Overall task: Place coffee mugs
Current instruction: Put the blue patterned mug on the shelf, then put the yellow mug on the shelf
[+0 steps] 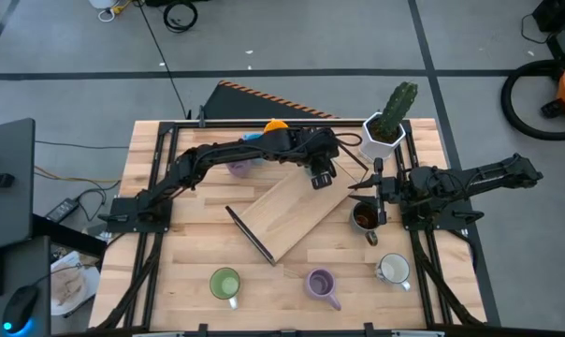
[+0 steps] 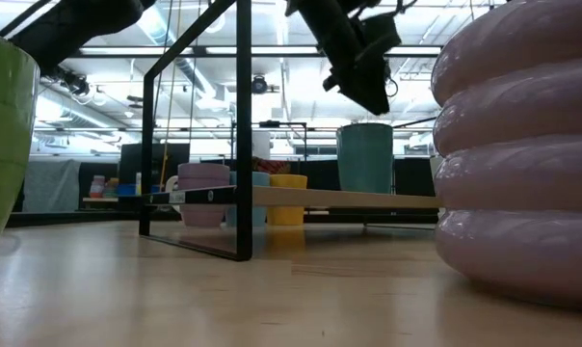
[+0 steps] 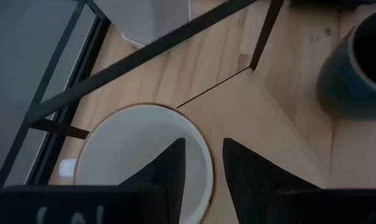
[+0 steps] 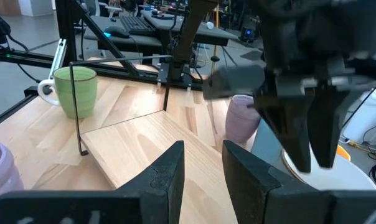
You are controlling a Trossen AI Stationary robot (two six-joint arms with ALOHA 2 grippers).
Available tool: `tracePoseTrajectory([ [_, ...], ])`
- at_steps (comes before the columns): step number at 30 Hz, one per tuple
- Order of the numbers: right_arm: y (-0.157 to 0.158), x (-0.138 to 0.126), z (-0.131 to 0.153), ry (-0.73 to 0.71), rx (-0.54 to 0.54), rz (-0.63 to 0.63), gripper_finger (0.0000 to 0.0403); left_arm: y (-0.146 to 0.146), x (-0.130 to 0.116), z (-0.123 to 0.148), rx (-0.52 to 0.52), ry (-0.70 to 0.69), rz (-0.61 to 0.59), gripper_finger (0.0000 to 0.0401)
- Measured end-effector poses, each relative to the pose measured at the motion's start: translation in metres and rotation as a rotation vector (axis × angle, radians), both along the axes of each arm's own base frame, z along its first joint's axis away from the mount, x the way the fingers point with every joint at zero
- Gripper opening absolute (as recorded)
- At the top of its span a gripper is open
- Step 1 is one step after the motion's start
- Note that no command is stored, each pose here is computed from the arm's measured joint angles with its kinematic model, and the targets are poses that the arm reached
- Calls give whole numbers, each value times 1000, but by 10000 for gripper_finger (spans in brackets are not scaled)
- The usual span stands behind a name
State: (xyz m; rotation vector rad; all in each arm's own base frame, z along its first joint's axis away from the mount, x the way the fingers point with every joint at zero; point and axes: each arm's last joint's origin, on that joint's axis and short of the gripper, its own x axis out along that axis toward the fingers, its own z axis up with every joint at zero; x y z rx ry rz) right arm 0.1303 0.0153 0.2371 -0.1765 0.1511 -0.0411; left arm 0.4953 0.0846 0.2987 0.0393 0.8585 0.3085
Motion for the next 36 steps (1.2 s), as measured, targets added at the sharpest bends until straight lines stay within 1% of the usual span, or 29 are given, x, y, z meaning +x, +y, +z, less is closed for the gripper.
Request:
tracePoseTrajectory([
  [6,0,0,0,1,14,-3,114,-8,-10,17,-16,-7,7,114],
  [9,0,0,-1,7,14,-3,114,-10,-19,24,-36,17,24,114],
  [11,0,0,-2,20,11,-5,114,-11,-25,22,-31,85,36,114],
  [14,-1,0,-3,29,6,-24,114,-11,-32,18,7,174,67,114],
  [18,-2,-1,-4,41,-1,-57,114,-7,-35,20,21,180,80,114],
  [23,-2,-1,-5,46,4,-59,114,4,-43,16,21,259,91,114],
  [26,-2,-1,-5,47,13,-60,114,11,-44,12,18,279,103,114],
  [30,-2,-1,-5,47,29,-63,114,21,-50,15,27,296,103,114],
  [33,-2,-1,-5,51,40,-62,114,34,-54,8,17,334,121,114],
  [36,-2,0,-7,60,46,-61,114,52,-60,6,9,355,147,114],
])
